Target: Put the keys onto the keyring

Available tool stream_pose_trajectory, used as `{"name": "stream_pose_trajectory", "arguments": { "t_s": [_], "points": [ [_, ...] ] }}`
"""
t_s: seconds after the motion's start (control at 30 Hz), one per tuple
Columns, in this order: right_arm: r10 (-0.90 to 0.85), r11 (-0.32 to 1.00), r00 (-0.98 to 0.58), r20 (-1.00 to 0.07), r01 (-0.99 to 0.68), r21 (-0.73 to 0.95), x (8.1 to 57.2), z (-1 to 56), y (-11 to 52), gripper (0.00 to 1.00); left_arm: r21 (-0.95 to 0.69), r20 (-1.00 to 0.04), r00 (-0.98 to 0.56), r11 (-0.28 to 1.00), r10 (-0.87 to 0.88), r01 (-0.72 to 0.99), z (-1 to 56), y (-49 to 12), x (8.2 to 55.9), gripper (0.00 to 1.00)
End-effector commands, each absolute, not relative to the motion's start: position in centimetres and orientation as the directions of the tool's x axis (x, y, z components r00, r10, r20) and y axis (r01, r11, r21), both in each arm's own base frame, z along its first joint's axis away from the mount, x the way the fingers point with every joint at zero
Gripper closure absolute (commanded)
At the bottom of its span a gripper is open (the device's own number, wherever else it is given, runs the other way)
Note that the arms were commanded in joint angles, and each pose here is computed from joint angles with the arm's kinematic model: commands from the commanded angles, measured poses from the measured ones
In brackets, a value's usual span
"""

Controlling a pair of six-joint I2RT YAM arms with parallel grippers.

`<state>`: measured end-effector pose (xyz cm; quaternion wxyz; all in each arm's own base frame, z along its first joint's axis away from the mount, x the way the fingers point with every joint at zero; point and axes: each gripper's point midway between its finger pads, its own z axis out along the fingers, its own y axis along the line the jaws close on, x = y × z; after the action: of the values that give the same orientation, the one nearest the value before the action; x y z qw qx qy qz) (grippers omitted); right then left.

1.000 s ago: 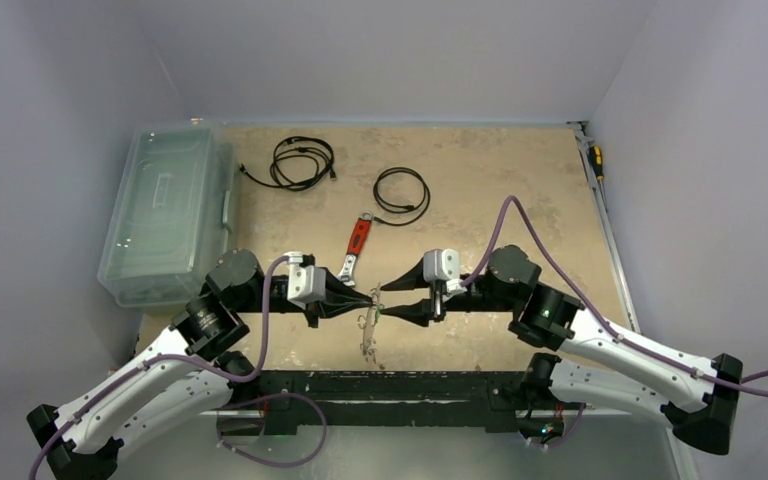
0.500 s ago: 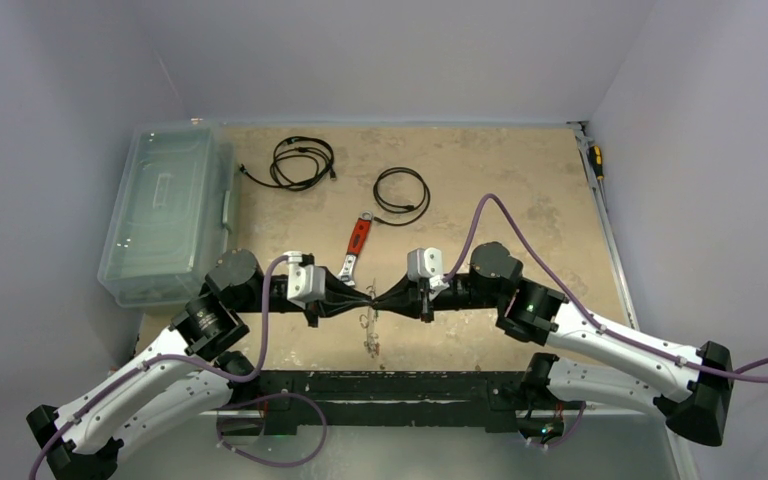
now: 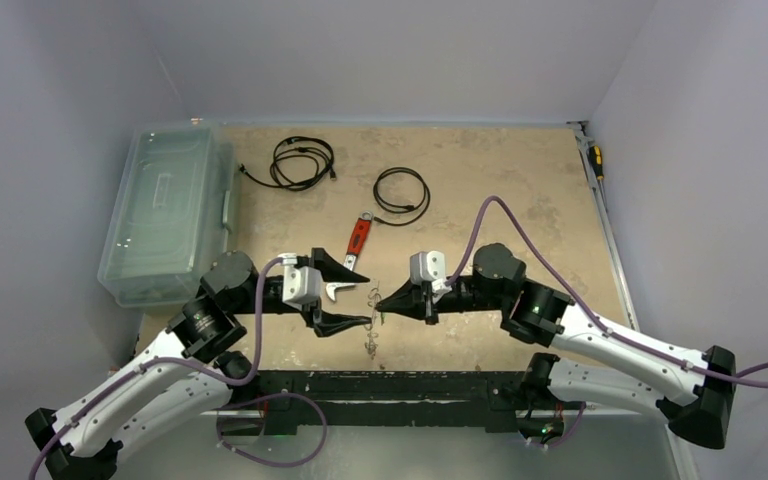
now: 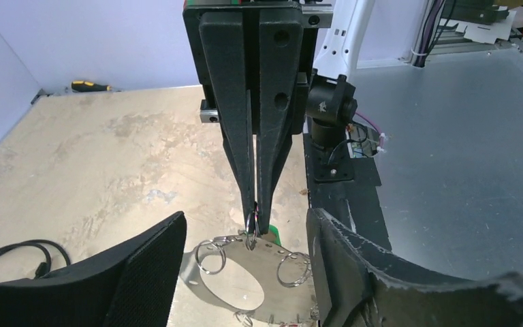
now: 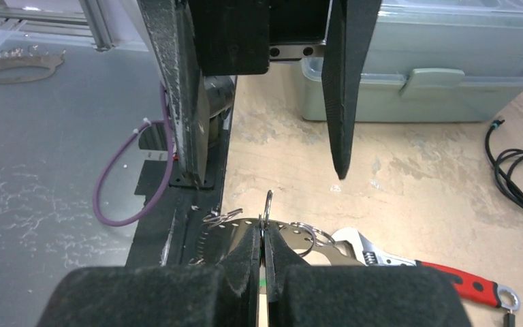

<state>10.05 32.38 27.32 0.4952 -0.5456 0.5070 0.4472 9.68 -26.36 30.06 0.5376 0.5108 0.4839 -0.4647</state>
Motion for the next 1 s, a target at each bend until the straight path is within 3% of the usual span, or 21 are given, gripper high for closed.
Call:
{"name": "stream_pose_trajectory", "arguments": {
  "t_s": [0.0, 0.2, 0.43, 0.63, 0.97],
  "points": [
    [-0.043, 0.047, 0.159, -0.986, -0.986, -0.161, 10.3, 31.1, 31.6, 1.0, 0.161, -0.985, 0.163, 0.04, -0.06, 0.986, 32.2, -26.1, 9.2, 0.38],
    [-0.035, 0.056, 0.161, -0.986, -0.985, -0.163, 10.2, 31.4, 31.2, 1.0, 0.127, -0.991, 0.126, -0.019, -0.032, 0.992, 31.1, -26.8, 8.9, 0.55],
    [-0.03, 0.036, 0.163, -0.986, -0.986, -0.164, 9.9, 31.4, 31.3, 1.0, 0.099, -0.994, 0.097, -0.049, -0.041, 0.994, 30.5, -27.3, 8.7, 0.59],
    [-0.026, 0.029, 0.167, -0.986, -0.985, -0.168, 9.8, 31.5, 31.3, 1.0, 0.084, -0.996, 0.083, -0.048, -0.034, 0.995, 30.1, -27.5, 8.9, 0.72],
    [-0.016, 0.008, 0.173, -0.985, -0.985, -0.173, 9.4, 31.9, 31.4, 1.0, 0.064, -0.998, 0.064, -0.043, -0.013, 0.997, 29.4, -27.9, 9.4, 0.77]
  ]
}}
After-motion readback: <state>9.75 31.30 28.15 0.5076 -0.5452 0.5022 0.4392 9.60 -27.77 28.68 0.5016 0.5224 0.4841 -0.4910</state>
